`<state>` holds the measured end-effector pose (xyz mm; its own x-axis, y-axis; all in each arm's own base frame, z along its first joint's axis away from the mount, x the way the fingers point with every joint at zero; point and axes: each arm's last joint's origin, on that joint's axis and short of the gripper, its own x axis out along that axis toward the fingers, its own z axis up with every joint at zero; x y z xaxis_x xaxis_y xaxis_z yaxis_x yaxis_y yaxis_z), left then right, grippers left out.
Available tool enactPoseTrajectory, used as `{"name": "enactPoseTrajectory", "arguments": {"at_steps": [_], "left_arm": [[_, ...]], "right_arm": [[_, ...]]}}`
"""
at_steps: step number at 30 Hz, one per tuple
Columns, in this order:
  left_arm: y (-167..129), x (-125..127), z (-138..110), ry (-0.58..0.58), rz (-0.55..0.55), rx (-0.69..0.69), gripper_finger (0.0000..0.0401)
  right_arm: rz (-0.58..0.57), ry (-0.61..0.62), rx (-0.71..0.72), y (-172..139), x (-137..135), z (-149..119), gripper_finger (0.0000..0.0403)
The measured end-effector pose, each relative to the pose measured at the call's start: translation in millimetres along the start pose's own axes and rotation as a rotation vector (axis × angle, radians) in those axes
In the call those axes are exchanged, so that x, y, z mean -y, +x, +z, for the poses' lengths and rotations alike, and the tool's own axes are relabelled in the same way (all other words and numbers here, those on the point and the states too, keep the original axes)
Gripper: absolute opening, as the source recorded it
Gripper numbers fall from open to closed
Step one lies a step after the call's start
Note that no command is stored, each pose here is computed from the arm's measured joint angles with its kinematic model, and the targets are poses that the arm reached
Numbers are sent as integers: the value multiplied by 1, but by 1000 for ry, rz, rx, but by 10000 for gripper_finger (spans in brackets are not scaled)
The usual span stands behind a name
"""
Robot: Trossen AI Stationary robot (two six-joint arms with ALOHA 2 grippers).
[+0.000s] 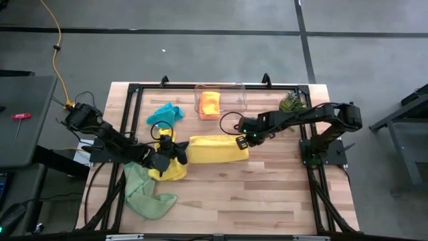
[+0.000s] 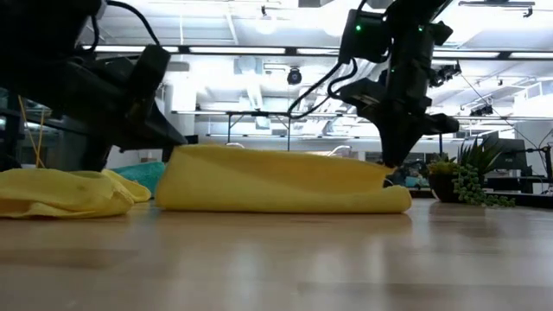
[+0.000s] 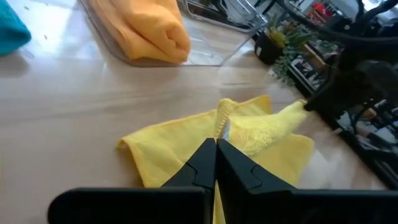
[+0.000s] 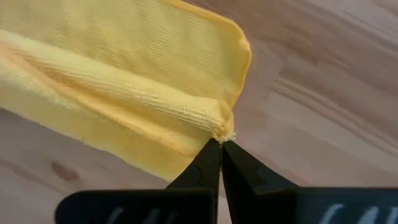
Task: Fold microfiber towels
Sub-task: Fold the right yellow microfiber towel
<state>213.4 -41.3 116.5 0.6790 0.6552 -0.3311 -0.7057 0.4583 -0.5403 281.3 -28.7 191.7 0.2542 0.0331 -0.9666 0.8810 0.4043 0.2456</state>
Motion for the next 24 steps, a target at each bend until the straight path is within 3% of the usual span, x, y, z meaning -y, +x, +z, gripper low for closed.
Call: {"name": "enactPoseTrajectory", "arguments": {"at_steps": [14, 18, 24], "left_arm": [[16, -7, 9, 88, 28, -60, 0], [18, -8, 10, 107, 28, -74, 0], [23, -10, 13, 142, 36, -84, 23]], "right_arm": [[27, 47, 18, 0, -3, 1, 8], [26, 47, 18, 0, -3, 1, 50], [30, 9, 28, -5, -2, 0, 143]]}}
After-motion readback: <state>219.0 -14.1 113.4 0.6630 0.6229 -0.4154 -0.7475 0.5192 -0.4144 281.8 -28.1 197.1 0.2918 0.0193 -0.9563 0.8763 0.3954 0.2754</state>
